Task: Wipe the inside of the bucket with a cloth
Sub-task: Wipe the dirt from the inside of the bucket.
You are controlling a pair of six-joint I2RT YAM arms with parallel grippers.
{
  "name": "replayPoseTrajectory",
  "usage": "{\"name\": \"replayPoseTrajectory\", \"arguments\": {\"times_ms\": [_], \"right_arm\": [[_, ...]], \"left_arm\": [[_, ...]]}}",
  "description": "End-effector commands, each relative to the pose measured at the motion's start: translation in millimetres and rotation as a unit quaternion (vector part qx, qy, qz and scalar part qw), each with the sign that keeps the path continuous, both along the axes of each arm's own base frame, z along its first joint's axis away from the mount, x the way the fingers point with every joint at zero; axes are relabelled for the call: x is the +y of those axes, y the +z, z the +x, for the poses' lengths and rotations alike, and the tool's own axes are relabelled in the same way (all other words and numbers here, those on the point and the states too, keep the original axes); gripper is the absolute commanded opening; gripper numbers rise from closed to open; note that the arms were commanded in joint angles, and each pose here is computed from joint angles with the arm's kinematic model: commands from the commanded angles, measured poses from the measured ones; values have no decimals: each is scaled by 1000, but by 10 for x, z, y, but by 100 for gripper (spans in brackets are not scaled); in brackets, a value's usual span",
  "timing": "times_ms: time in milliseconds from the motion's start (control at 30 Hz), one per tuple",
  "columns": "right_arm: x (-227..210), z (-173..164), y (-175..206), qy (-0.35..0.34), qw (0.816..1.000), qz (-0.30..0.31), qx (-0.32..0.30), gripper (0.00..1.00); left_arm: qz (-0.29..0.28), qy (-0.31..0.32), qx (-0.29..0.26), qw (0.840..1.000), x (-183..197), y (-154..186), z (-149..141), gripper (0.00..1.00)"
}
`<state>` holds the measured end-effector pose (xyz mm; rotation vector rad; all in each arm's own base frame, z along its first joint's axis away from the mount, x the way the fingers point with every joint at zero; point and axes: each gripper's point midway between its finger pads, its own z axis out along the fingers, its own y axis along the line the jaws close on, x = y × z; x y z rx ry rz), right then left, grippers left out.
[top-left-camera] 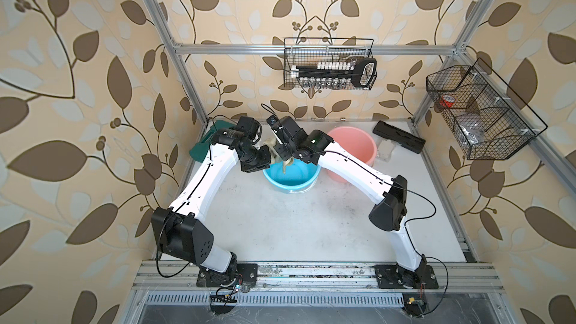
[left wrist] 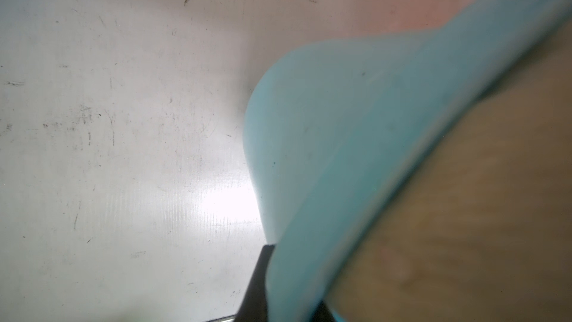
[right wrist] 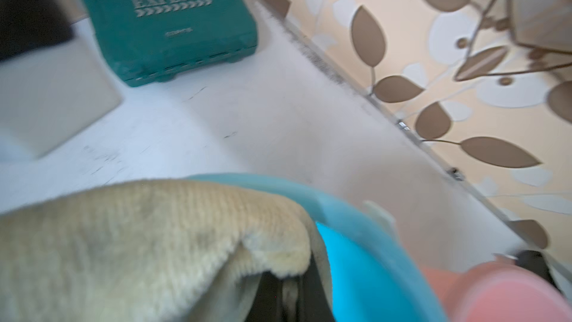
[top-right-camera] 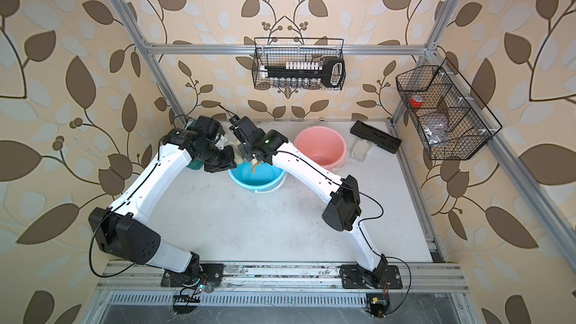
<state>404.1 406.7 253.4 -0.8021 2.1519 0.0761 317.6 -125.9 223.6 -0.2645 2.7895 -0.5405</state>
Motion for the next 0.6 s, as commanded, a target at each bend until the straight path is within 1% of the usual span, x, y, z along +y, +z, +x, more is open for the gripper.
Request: {"name": "replayPoseTrajectory", "arguments": {"times_ms": [0,67,133,200,267,333,433,567], "right_arm": [[282,-301,145,79,991,92,49,0],[235,-292,121,74,993,85,47,0],[24,-130,88,20,998,46,24,0],[-252,37,47,-42,999,3,12,0],[-556,187,4,-99,995,-32,11,0],[-858,310,-39,-146,988,-54,15,0],[-1176,376,-46,-183,980,-73,9,0],[-1357,317,37,-193,977,-94,-12,0]], "left_arm": [[-37,-12,-48,998,-141,305,133,0],[-37,-12,-48,998,-150,310,170,0],[-25,-7,-51,998,-112,311,201,0],[-11,0,-59,998,-59,311,215,0],[2,5,-67,998,-7,313,226,0],[16,13,-71,997,47,306,233,0],[30,20,-79,996,108,322,237,0],[51,32,-92,994,193,338,264,0]]}}
